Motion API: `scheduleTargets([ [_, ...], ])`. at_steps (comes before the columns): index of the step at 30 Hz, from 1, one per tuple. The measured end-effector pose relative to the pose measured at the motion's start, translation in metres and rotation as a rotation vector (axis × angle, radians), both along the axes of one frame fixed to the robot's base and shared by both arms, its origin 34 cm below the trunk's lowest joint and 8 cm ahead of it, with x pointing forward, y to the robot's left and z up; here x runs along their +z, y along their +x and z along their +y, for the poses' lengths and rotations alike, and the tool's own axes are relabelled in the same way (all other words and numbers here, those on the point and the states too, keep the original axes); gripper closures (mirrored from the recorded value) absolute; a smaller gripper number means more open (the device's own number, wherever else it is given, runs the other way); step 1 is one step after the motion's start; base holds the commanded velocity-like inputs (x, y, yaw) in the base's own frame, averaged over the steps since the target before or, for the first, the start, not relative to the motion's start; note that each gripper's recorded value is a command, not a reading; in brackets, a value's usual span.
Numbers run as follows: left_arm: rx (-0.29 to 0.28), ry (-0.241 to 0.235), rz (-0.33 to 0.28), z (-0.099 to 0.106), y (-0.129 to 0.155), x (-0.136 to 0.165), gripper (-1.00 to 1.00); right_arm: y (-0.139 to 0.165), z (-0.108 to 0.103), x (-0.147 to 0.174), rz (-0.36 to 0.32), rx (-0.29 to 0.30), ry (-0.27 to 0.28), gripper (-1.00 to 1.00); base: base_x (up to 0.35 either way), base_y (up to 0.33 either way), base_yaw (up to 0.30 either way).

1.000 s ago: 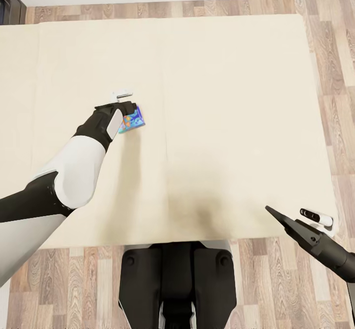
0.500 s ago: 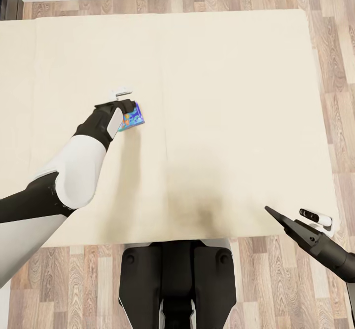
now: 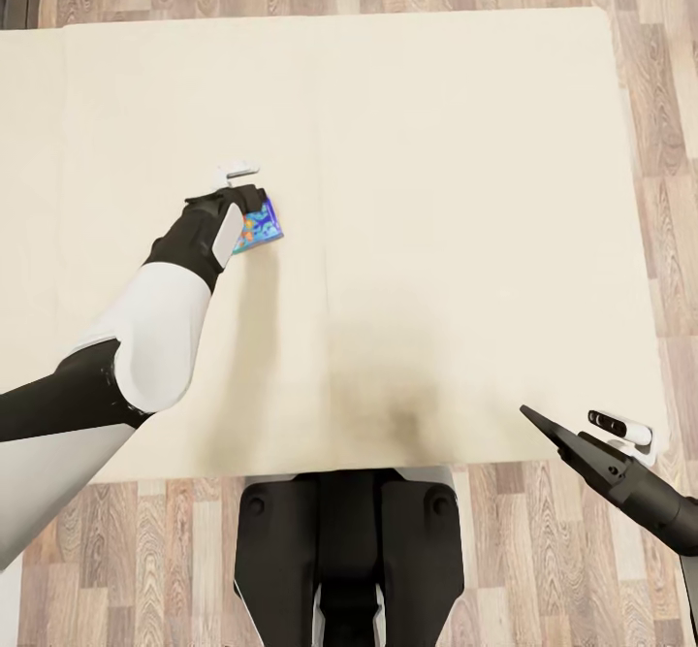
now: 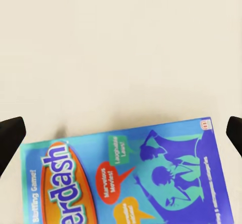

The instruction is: Put all the toys in the child's room - the three board games (two on the bed and one on the table), the two jigsaw puzzles on the table, and the tennis ball on the table - inside the toy box on the table in the child's room.

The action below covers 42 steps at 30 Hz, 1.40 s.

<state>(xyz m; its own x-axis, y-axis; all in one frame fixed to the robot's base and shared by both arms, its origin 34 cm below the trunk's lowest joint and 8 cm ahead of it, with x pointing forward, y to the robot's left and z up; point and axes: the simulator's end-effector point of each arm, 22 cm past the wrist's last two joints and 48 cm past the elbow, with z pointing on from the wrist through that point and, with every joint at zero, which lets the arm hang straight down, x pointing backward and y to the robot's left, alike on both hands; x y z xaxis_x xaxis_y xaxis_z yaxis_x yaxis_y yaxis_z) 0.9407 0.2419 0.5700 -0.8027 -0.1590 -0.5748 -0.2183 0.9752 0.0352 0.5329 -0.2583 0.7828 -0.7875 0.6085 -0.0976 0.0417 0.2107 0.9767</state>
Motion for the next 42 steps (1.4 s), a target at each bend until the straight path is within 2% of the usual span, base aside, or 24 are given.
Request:
scheduleTargets([
  [13, -0.001, 0.005, 0.01, 0.001, -0.005, -0.013, -1.0, -0.004, 0.0, -0.01, 0.023, -0.002, -0.007, -1.0, 0.0, 0.0, 0.0],
  [26, -0.005, 0.01, 0.003, 0.001, -0.003, -0.012, -1.0, -0.005, 0.0, -0.012, 0.029, -0.001, -0.01, -1.0, 0.0, 0.0, 0.0],
  [34, -0.004, 0.009, -0.044, -0.001, 0.023, 0.01, -1.0, -0.005, 0.0, -0.012, 0.029, -0.002, -0.01, -1.0, 0.0, 0.0, 0.0],
  [42, -0.005, 0.009, -0.052, -0.002, 0.029, 0.014, -1.0, -0.006, 0.0, -0.012, 0.03, -0.001, -0.009, -1.0, 0.0, 0.0, 0.0],
])
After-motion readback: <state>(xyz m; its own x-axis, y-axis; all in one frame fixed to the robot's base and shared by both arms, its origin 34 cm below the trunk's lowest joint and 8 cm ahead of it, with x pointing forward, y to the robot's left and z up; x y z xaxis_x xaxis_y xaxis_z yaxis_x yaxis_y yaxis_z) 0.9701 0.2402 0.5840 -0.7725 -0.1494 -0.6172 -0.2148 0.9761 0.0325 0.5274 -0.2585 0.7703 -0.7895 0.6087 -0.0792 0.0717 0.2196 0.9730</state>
